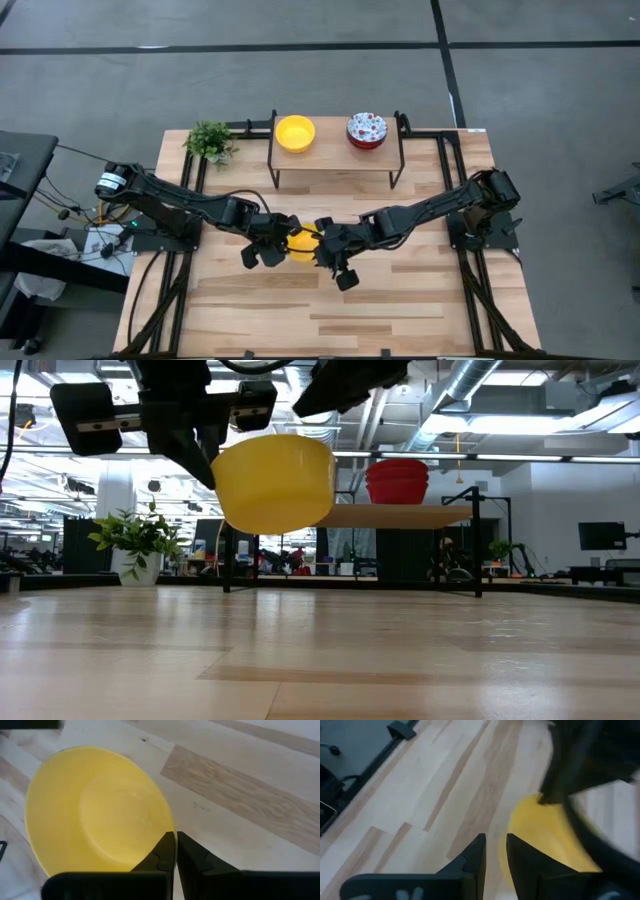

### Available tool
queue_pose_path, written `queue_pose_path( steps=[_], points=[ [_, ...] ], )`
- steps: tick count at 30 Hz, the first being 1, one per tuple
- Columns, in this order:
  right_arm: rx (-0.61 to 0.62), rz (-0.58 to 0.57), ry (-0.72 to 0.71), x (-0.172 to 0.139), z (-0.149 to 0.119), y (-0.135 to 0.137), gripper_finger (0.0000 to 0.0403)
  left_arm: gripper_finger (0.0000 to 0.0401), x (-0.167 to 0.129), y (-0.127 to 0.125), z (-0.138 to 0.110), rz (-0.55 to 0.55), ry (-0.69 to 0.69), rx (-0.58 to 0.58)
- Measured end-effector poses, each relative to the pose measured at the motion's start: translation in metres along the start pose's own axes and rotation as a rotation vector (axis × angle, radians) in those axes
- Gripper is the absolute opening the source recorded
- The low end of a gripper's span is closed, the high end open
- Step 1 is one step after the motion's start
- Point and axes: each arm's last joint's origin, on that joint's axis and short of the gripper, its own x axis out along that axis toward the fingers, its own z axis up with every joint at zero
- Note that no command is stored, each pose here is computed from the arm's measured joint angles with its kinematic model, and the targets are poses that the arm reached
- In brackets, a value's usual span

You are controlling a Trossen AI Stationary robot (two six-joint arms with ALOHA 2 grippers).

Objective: Pick & Place Mini bowls
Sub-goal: Stack the yellow bowl on top of the yellow bowls on the shelf

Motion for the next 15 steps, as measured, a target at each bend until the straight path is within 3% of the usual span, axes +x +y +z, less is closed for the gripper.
queue_pose_path(
  steps=[5, 15],
  points=[
    [0.004, -0.04, 0.004, -0.023, 0.004, -0.002, 0.0068, 0.0009, 0.001, -0.002, -0.001, -0.013, 0.009, -0.001],
    [0.156, -0.087, 0.049, -0.074, 0.001, -0.007, 0.0067, 0.0009, 0.001, -0.001, -0.001, -0.003, 0.014, -0.007]
  ],
)
